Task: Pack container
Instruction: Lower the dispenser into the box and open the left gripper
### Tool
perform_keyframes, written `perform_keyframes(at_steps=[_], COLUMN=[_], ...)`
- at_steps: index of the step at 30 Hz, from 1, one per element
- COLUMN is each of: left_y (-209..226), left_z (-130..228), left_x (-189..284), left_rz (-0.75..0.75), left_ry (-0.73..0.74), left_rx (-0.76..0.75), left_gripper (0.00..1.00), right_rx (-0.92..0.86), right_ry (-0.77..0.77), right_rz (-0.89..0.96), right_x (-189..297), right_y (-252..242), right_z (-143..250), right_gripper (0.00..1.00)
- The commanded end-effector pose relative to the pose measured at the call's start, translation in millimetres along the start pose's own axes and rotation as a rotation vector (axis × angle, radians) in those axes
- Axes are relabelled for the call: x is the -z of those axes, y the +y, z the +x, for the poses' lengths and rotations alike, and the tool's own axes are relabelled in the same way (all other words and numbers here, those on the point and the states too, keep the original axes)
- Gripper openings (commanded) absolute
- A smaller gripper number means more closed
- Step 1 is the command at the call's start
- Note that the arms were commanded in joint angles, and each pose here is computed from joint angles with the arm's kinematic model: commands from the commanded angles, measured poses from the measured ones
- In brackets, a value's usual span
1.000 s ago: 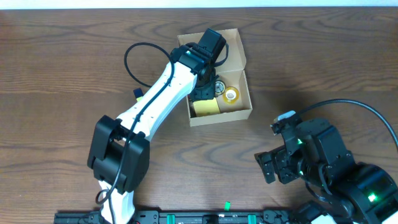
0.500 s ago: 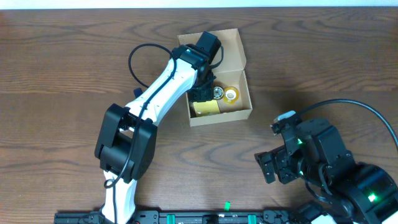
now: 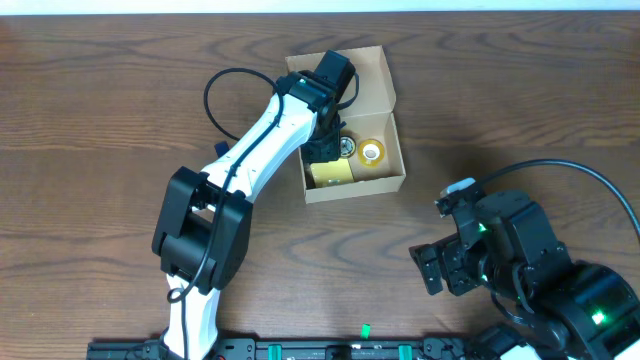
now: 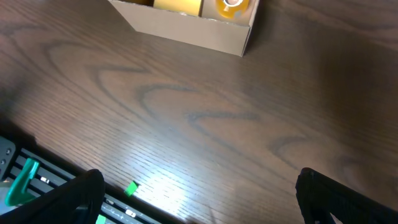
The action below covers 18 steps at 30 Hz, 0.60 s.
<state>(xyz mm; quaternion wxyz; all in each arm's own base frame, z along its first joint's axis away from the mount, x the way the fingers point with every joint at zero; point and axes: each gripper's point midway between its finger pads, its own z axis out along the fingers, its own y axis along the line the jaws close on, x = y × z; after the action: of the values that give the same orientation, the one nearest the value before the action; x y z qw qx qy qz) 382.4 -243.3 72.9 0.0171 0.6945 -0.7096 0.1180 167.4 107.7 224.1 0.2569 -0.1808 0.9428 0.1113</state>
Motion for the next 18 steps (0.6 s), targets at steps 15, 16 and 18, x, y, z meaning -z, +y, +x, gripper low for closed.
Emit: perform_keyframes(at_steps=[15,16,18], left_y=[-10.1,-10.2,-11.0], left_z=[-4.8,-4.5,-5.2], left_x=[3.7,4.5,5.1], left_rz=[0.029,0.027,0.024], left_ry=[-0.014,-0.008,0.000], left_rx=[0.059,0.060,0.058], left_gripper=[0.53,0.49,0.36], right_rx=[0.005,0.005,0.005], right_ry=[0.001,0.001,0.001], right_rz=[-0.004,-0.004,-0.004], right_x=[0.0,0.0,0.0], right_y=[1.2,1.2,1.2], right_z=[1.0,1.0,1.0], right_gripper=[0.99,0.99,0.99])
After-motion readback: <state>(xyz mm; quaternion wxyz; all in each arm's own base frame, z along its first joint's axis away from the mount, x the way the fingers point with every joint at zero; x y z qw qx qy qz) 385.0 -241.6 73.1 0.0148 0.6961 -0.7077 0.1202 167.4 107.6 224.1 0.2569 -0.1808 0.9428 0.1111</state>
